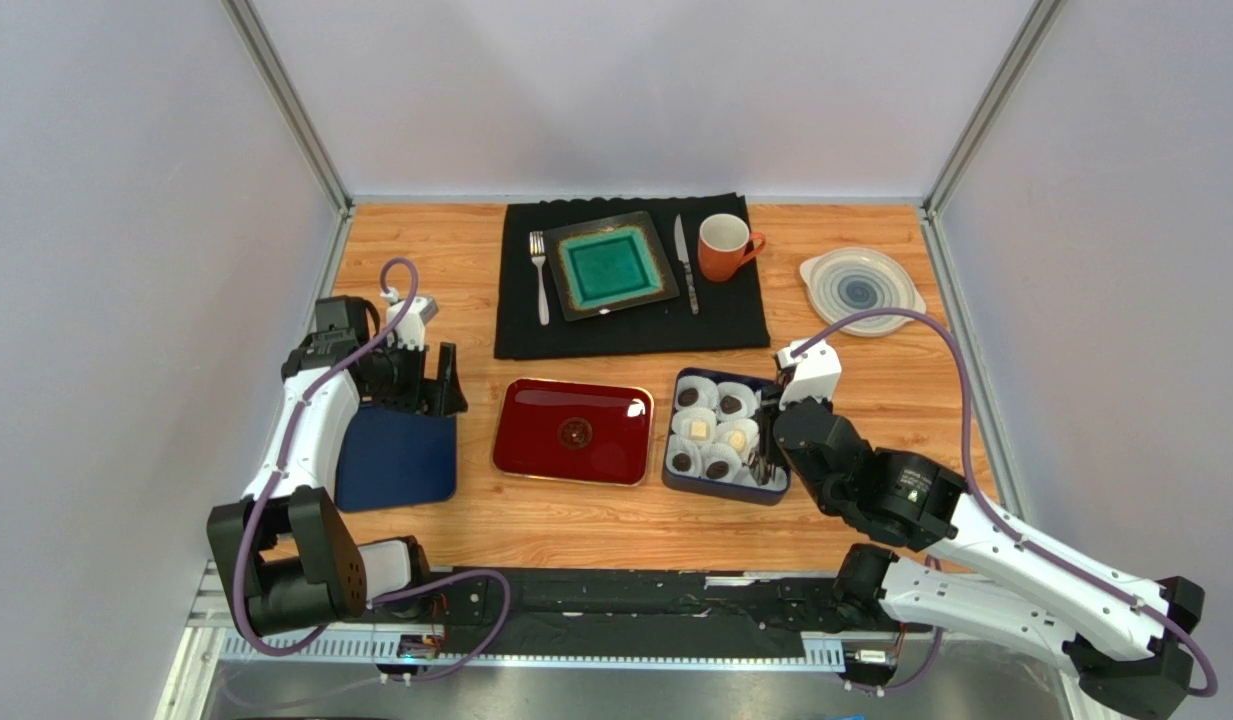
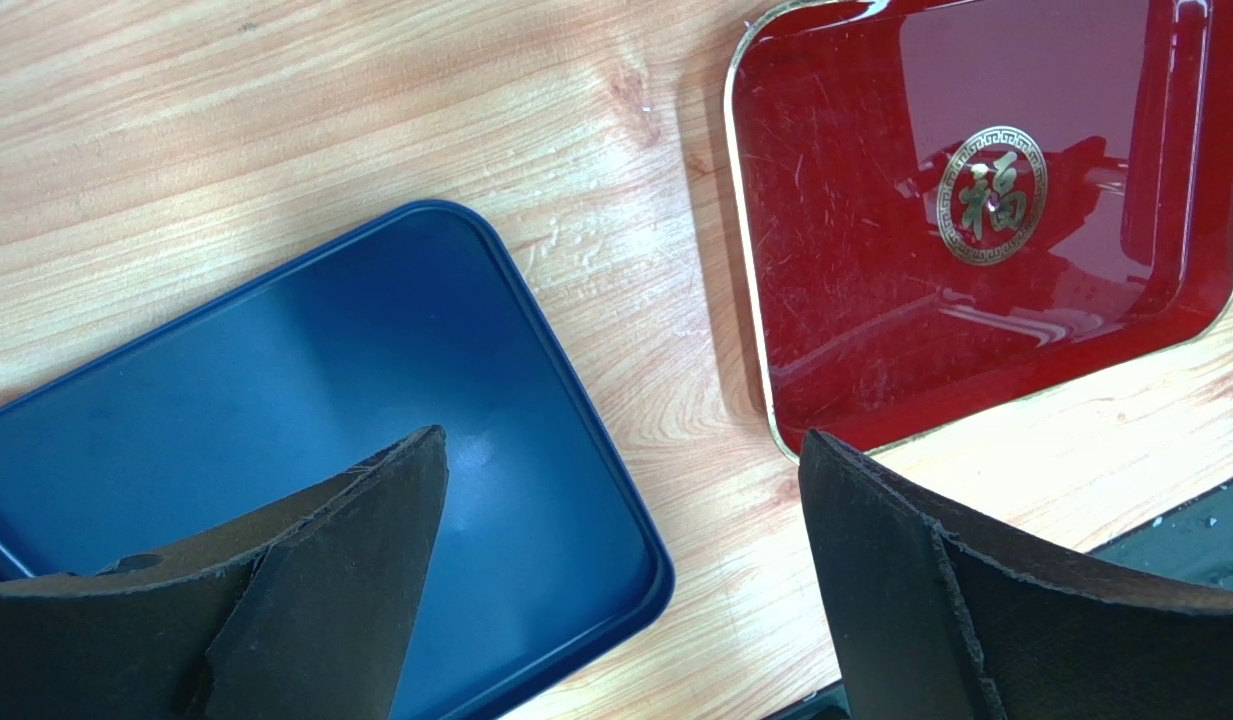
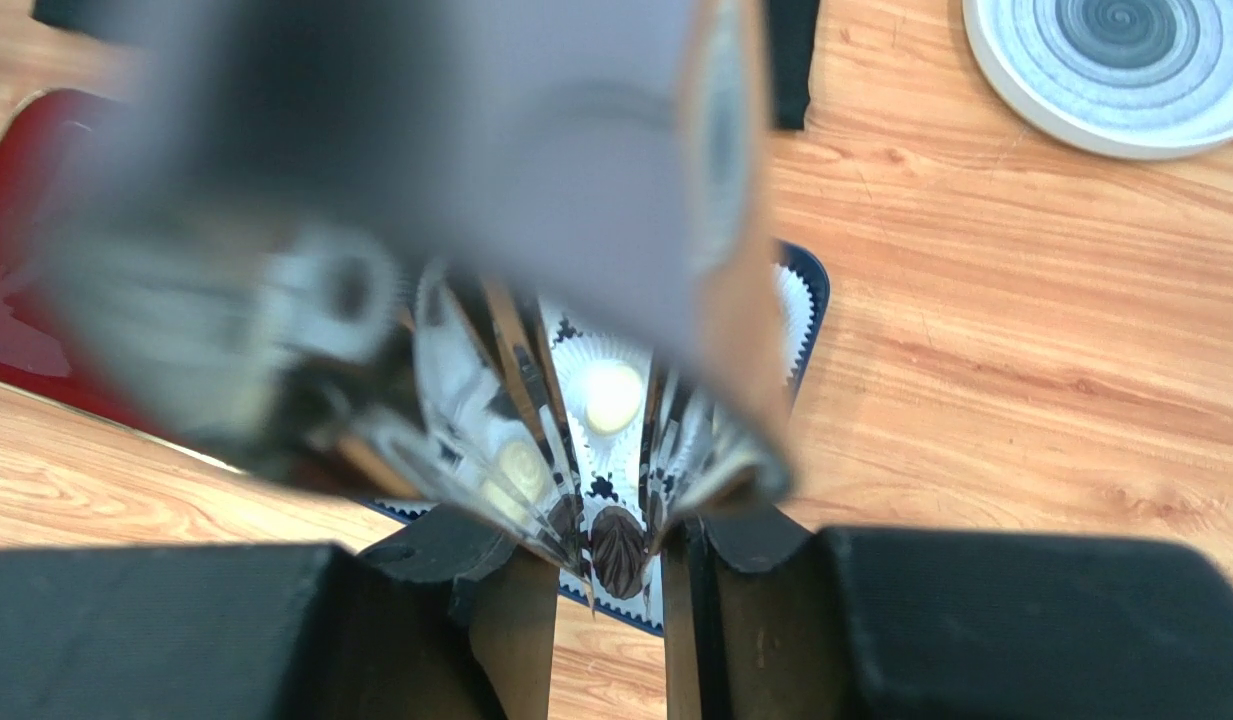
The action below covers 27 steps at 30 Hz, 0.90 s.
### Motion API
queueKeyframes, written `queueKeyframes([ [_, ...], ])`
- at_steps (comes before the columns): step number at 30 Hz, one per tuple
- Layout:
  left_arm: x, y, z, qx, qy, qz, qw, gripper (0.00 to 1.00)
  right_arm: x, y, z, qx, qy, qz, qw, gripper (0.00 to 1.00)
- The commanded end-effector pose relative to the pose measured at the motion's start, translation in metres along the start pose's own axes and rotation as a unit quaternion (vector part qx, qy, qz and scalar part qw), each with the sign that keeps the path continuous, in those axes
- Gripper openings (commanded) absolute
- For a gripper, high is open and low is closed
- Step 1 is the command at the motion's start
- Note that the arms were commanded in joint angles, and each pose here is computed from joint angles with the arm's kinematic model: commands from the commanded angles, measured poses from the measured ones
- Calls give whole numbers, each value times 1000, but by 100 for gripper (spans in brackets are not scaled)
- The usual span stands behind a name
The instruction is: Pack the chocolate
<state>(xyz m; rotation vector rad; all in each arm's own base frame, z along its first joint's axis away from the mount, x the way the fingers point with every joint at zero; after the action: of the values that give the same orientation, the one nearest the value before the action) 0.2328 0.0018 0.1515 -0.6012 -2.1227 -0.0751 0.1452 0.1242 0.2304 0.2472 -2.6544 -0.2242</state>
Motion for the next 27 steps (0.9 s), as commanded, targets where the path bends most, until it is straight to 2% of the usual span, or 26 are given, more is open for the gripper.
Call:
queueKeyframes([
  [1, 9, 1, -13, -12, -23, -1, 1000, 96, -1, -1, -3, -21, -15, 14, 1000, 27],
  [13, 10, 0, -13, -13, -23, 0, 1000, 96, -3, -4, -4, -25, -23, 24, 999, 41],
  [19, 10, 0, -12, -13, -23, -1, 1000, 96, -3, -5, -7, -24, -27, 26, 999, 45],
  [27, 9, 0, -11, -14, -22, -1, 1000, 96, 10, -18, -25, -39, -47, 51, 997, 33],
])
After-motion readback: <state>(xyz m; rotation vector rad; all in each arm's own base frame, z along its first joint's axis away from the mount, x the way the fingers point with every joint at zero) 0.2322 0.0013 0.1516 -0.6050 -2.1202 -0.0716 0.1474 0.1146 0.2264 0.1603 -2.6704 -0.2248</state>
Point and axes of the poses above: each gripper's point midway between its finger pads, its own x axis back along the fingers, its own y axis along the line the jaws close on, z = x × y, the point moved 6 cm from there along x, back along the fingers, and after that the axes turned 11 degrees about -x, right-handed, at the moved point
